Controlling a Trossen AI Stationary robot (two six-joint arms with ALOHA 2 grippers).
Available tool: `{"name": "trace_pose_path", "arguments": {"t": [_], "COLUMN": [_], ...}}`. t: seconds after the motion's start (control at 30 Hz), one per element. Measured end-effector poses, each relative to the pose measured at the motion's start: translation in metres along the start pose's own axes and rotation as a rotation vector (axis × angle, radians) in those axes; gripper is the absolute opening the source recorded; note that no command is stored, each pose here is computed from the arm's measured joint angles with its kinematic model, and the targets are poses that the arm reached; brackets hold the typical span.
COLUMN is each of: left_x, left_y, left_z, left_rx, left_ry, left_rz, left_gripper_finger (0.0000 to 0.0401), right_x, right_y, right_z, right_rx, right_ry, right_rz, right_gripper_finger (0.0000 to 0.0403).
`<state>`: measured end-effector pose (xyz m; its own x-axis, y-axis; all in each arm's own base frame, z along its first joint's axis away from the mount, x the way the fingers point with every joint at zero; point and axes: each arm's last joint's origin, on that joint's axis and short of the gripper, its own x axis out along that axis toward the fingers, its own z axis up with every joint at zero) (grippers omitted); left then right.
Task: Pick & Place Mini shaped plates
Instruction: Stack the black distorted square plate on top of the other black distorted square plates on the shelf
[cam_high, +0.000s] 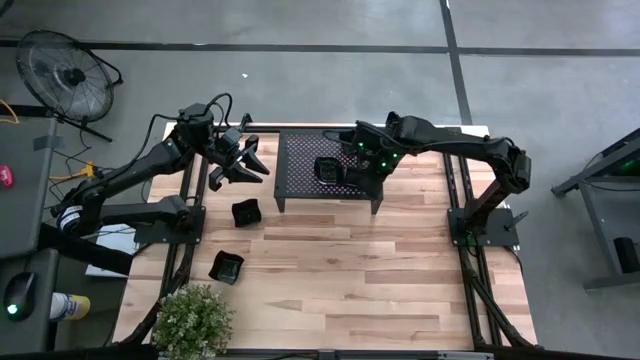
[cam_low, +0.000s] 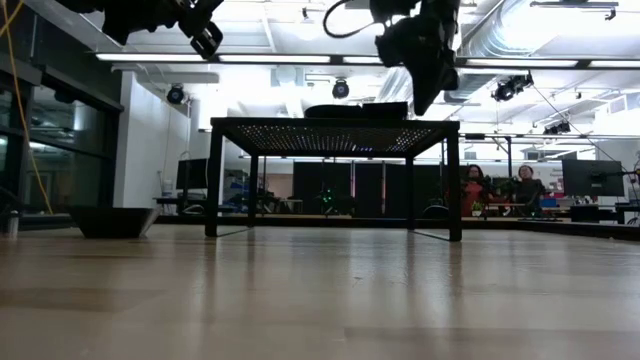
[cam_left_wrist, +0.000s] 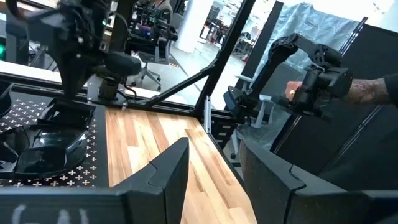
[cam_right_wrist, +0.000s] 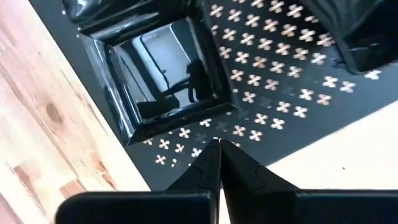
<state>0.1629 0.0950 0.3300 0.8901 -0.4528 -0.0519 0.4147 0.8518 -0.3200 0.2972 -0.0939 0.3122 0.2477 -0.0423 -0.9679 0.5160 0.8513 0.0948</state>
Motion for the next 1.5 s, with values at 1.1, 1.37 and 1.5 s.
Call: {"name": "trace_pose_path", "arguments": {"t": [1.1, 1.37, 1.5], "left_x": [0.004, -0.010, -0.022], "left_y": [0.018, 0.031, 0.035], "left_z": [-0.004, -0.008, -0.018], "left_rx": [-0.076, -0.226, -0.403], "left_ry": [-0.020, -0.041, -0.026], "left_rz": [0.206, 0.347, 0.446], "left_gripper_finger": [0.0142, 0.0142, 0.0142], "right_x": [-0.036, -0.026, -0.031], "right_y": [-0.019, -0.028, -0.031], "right_z": [-0.068, -0.103, -0.116], "right_rx": [0.028, 0.049, 0.056], "right_ry": [-0.615, -0.757, -0.779], "right_rz": [0.055, 0.119, 0.141], "right_gripper_finger": [0.0000, 0.0000, 0.0001]}}
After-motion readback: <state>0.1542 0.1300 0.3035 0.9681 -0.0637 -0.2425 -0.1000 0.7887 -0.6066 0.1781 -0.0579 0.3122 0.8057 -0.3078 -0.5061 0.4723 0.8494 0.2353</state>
